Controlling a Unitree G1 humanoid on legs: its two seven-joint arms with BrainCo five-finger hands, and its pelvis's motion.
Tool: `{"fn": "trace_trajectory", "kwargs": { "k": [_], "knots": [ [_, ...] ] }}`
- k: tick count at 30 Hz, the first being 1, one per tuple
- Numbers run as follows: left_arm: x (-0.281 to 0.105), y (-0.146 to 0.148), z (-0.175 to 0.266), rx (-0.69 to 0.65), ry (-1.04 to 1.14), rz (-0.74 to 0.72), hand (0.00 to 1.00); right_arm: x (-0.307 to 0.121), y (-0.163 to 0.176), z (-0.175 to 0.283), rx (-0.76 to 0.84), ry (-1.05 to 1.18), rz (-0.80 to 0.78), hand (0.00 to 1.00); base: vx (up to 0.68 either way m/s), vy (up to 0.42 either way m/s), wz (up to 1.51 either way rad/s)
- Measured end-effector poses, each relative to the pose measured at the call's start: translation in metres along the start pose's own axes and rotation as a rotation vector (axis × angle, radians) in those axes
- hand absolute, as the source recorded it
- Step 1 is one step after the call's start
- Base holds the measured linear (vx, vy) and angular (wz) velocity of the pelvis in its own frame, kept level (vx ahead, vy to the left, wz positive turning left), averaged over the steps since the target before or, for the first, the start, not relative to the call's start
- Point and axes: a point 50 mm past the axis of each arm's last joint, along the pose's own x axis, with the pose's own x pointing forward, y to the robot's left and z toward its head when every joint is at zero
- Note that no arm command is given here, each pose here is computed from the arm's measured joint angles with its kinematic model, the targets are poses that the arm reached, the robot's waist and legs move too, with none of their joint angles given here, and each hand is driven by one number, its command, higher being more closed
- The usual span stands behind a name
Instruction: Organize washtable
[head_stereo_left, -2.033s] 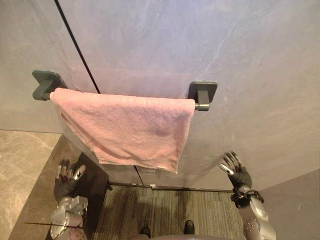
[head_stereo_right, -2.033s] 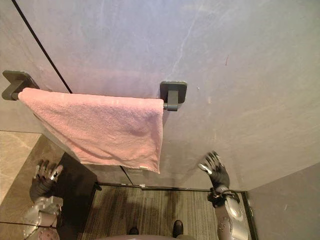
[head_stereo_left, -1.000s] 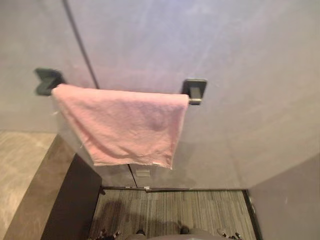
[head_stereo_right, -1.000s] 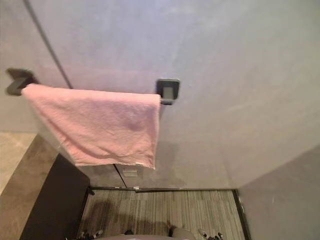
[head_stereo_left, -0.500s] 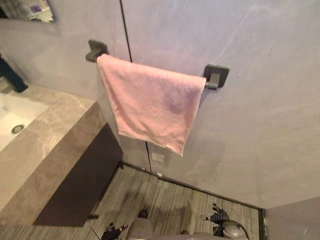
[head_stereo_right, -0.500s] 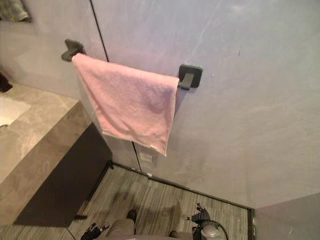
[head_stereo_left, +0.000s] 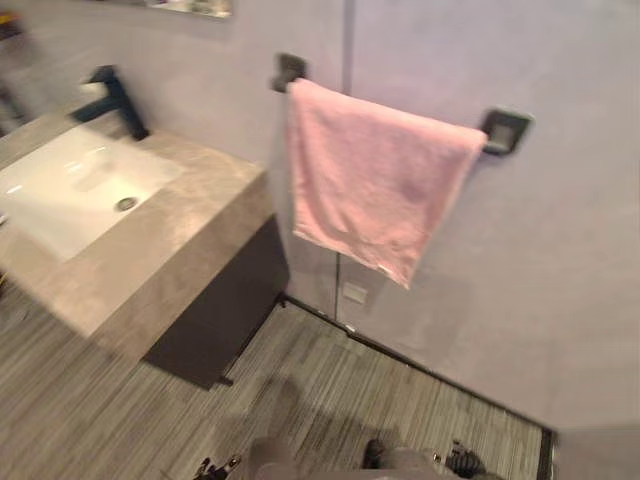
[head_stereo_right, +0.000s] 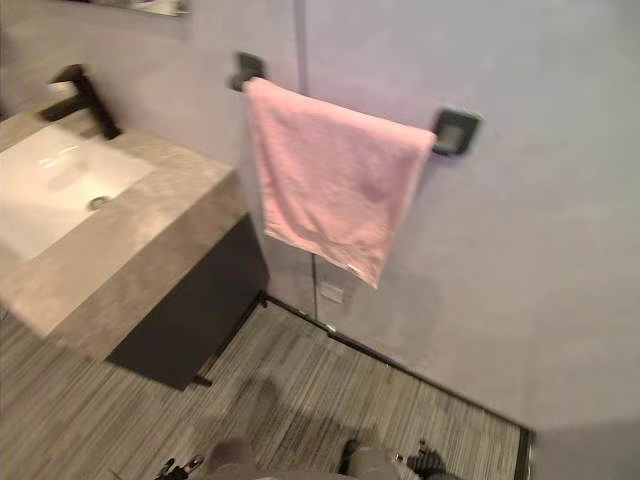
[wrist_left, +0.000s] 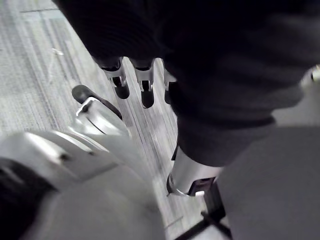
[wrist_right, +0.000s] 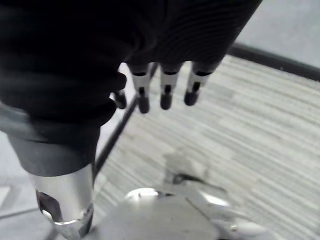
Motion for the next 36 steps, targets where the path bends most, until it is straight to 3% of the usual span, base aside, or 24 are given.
{"fn": "trace_trajectory", "kwargs": {
  "k": [5, 8, 17, 22, 28, 36],
  "knots": [
    [-0.002, -0.013, -0.01, -0.016, 0.02, -0.033, 0.0, -0.002, -0.018, -0.009, 0.121, 0.018, -0.065, 0.0, -0.11, 0.11, 2.04],
    [0.002, -0.007, 0.006, 0.035, -0.022, -0.024, 0.0, -0.005, -0.009, -0.021, 0.227, 0.058, -0.068, 0.0, -0.12, 0.178, 2.23],
    [0.001, -0.026, -0.003, 0.177, 0.014, -0.1, 0.0, -0.005, -0.019, -0.025, 0.399, 0.072, -0.139, 0.0, -0.06, 0.266, 0.77],
    [0.001, -0.019, -0.004, 0.226, 0.014, -0.082, 0.0, -0.002, -0.015, -0.015, 0.4, 0.059, -0.132, 0.0, -0.13, 0.149, 0.36],
    [-0.007, 0.02, -0.018, 0.275, 0.071, 0.03, 0.0, -0.003, 0.0, -0.013, 0.404, 0.061, -0.096, 0.0, -0.02, -0.022, 0.62],
    [-0.008, 0.012, -0.027, 0.292, 0.105, 0.015, 0.0, 0.0, 0.0, -0.006, 0.208, 0.034, -0.038, 0.0, -0.04, -0.165, 0.41]
  ]
}}
